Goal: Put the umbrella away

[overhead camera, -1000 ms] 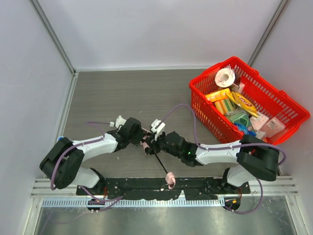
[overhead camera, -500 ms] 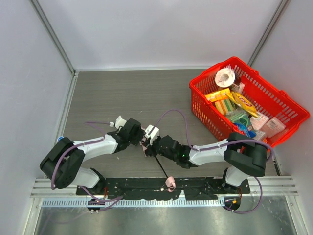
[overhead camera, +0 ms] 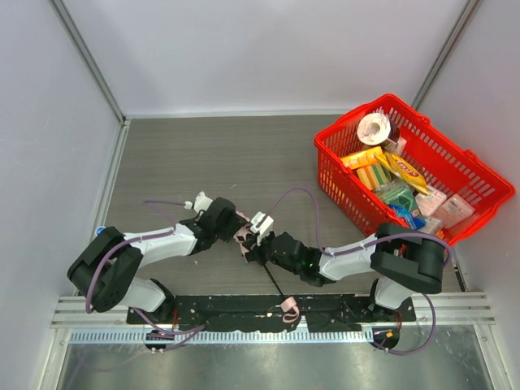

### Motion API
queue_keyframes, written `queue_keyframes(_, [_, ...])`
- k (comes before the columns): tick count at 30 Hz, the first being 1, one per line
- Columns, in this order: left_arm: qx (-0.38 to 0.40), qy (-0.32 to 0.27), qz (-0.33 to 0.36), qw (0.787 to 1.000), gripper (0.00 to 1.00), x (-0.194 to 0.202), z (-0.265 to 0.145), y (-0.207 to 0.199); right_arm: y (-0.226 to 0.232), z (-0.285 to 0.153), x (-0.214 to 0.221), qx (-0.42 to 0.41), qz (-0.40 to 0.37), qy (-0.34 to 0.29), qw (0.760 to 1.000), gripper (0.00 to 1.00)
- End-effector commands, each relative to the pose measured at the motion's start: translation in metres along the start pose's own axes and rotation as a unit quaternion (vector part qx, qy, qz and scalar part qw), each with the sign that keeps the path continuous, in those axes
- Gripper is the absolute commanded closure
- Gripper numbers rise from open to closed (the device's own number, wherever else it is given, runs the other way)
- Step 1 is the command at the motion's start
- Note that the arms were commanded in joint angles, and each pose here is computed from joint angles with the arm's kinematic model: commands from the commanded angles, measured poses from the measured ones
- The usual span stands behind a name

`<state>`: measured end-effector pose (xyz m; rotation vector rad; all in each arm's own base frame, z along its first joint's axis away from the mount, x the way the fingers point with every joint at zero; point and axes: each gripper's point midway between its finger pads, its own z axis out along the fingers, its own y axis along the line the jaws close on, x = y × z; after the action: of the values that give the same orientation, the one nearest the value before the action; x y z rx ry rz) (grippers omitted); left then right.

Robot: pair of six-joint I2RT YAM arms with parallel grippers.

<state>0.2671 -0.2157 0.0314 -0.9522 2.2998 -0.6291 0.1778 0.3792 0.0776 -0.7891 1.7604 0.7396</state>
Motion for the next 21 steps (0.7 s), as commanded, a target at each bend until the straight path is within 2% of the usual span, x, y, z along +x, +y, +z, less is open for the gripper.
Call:
queue_keyframes(1, [-0.091, 0.019, 0.015, 0.996, 1.00, 0.015, 0.011, 0.060, 0.029, -0.016, 0.035, -0.067, 0.010, 0.063, 0.996, 0.99])
queue_keyframes(5, [-0.091, 0.017, 0.017, 0.996, 1.00, 0.014, 0.011, 0.060, 0.023, -0.020, 0.064, -0.058, 0.020, 0.095, 0.994, 0.99])
queue_keyframes(10, [-0.086, 0.011, 0.019, 0.996, 1.00, 0.011, 0.008, 0.057, 0.020, -0.025, 0.076, -0.040, 0.074, 0.102, 0.991, 0.99])
queue_keyframes(11, [-0.087, 0.011, 0.020, 0.996, 1.00, 0.011, 0.008, 0.057, 0.019, -0.025, 0.080, -0.038, 0.080, 0.105, 0.991, 0.95])
queue_keyframes(16, [-0.087, 0.015, 0.019, 0.996, 1.00, 0.012, 0.009, 0.056, 0.023, -0.022, 0.097, -0.040, 0.108, 0.128, 0.985, 0.89])
queue_keyframes(19, [-0.087, 0.013, 0.020, 0.996, 1.00, 0.011, 0.009, 0.057, 0.023, -0.023, 0.109, -0.035, 0.124, 0.143, 0.981, 0.78])
queue_keyframes(21, [-0.089, 0.013, 0.019, 0.996, 1.00, 0.011, 0.010, 0.058, 0.019, -0.022, 0.112, -0.024, 0.139, 0.141, 0.980, 0.78])
